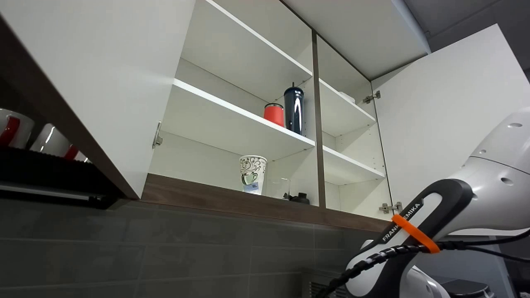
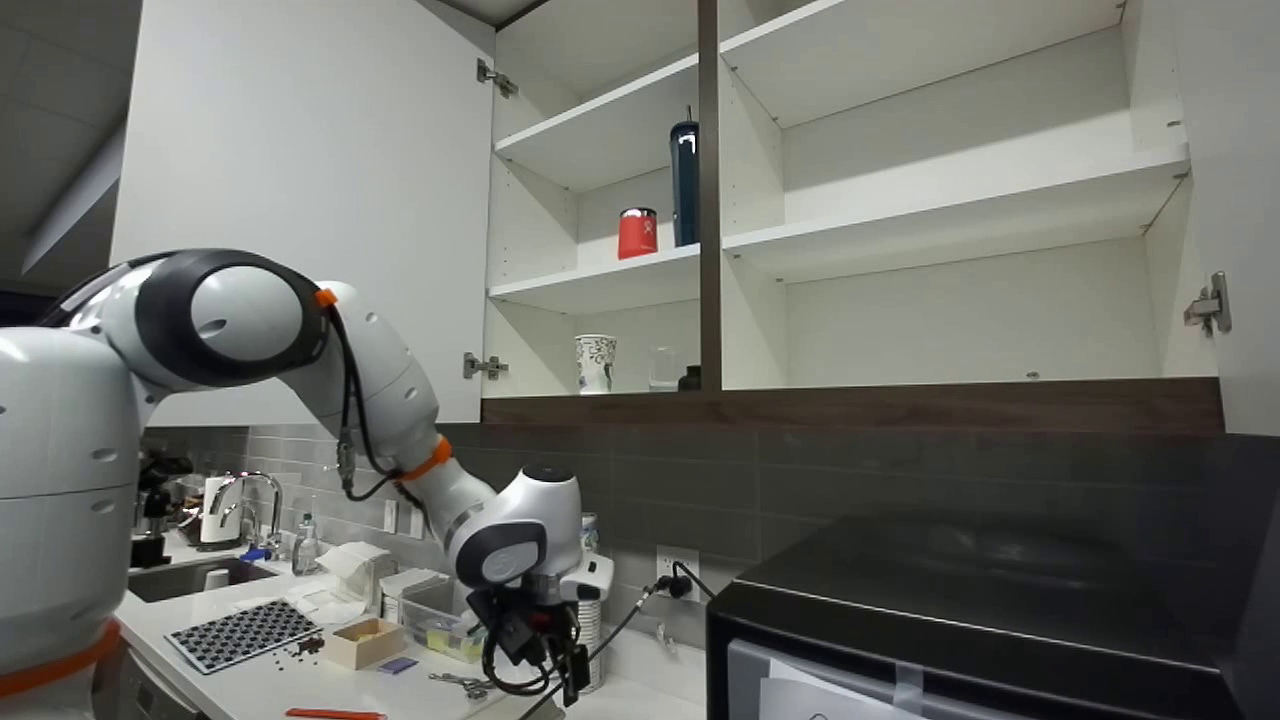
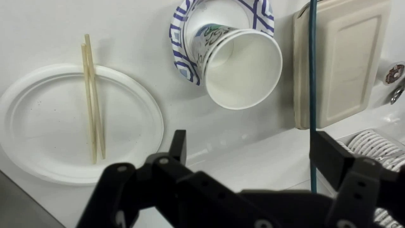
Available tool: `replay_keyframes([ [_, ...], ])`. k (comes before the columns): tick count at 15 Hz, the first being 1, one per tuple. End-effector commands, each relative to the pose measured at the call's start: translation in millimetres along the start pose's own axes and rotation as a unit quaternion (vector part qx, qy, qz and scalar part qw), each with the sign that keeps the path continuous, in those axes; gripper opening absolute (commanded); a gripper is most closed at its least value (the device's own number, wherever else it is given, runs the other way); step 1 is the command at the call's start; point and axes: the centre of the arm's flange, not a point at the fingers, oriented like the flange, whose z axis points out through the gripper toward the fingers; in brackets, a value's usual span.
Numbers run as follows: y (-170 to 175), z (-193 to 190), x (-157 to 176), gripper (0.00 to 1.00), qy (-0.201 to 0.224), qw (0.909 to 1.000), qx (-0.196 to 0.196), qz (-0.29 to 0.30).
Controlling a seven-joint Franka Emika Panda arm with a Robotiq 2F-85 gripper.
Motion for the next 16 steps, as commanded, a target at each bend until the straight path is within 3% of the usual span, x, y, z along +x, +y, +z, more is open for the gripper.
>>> replay_keyframes([
  [1,1,-15,-4,1.0,0.004,1.0,0.006,0.001],
  [9,3,-53,-8,1.0,0.006,0.9998,0.009,-0.016],
  [16,5,-90,-42,1.0,-0.024,0.9957,-0.017,-0.087],
])
